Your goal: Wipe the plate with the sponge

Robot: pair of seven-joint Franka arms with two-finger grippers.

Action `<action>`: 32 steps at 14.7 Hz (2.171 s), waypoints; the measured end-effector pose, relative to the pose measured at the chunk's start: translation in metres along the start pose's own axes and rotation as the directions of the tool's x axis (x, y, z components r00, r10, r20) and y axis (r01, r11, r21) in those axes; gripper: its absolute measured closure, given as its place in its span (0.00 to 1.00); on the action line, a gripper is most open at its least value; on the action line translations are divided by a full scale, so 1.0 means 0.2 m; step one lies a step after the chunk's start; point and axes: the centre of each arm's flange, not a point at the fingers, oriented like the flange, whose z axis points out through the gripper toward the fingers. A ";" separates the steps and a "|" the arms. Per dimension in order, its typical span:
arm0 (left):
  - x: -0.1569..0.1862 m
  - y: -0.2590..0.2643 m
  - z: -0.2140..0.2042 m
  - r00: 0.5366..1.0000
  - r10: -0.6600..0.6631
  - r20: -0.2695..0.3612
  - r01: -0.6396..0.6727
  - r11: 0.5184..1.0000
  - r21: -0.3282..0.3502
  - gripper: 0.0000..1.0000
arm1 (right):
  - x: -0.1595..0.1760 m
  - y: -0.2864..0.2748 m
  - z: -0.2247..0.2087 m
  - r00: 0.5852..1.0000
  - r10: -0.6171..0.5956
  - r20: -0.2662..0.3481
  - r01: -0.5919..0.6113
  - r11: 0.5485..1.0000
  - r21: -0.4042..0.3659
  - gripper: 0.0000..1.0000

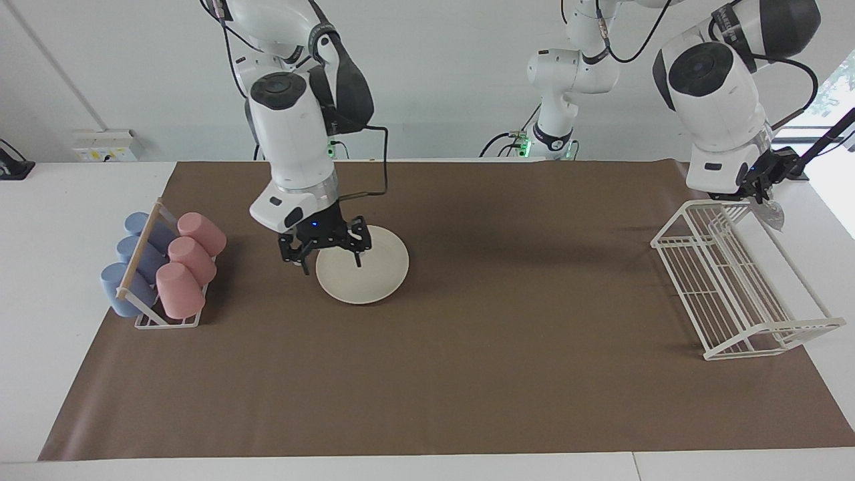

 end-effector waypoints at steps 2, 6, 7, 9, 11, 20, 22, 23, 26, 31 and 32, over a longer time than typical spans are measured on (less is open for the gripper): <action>0.09 0.12 0.10 0.999 -0.039 -0.026 0.040 0.998 0.050 0.96 | -0.08 0.18 -0.12 0.990 -0.058 0.125 0.059 0.998 0.000 0.00; 0.16 0.34 0.34 0.993 -0.112 -0.038 0.115 0.990 0.081 0.96 | -0.18 0.37 -0.34 0.969 -0.038 0.244 0.036 0.999 0.011 0.00; 0.15 0.38 0.40 0.990 -0.137 -0.033 0.140 0.987 0.084 0.96 | -0.22 0.37 -0.37 0.970 -0.038 0.241 0.036 0.999 0.014 0.00; 0.12 0.45 0.47 0.988 -0.156 -0.021 0.157 0.984 0.086 0.96 | -0.32 0.39 -0.41 0.974 -0.035 0.223 0.031 0.999 0.019 0.00; 0.09 0.50 0.51 0.988 -0.153 -0.007 0.153 0.984 0.090 0.96 | -0.41 0.51 -0.47 0.976 -0.027 0.217 0.025 1.000 0.014 0.00; -0.01 0.64 0.60 0.998 -0.061 0.015 0.058 0.987 0.147 0.96 | -0.49 0.78 -0.49 0.978 0.044 0.204 -0.040 0.999 -0.020 0.00; -0.02 0.65 0.60 0.999 -0.052 0.016 0.049 0.988 0.148 0.96 | -0.47 0.76 -0.49 0.980 0.036 0.193 -0.032 0.999 -0.024 0.00; -0.02 0.66 0.59 0.999 -0.049 0.014 0.046 0.988 0.148 0.96 | -0.47 0.75 -0.49 0.981 0.039 0.188 -0.035 0.999 -0.026 0.00; -0.02 0.68 0.57 0.999 -0.042 0.008 0.040 0.988 0.146 0.96 | -0.44 0.75 -0.50 0.987 0.064 0.145 -0.060 0.998 -0.036 0.00; -0.01 0.70 0.56 1.000 -0.023 0.002 0.022 0.989 0.143 0.91 | -0.45 0.80 -0.52 0.987 0.088 0.134 -0.083 0.996 -0.041 0.00; -0.01 0.70 0.55 1.000 -0.019 0.001 0.018 0.990 0.142 0.82 | -0.45 0.81 -0.53 0.987 0.092 0.130 -0.088 0.995 -0.042 0.00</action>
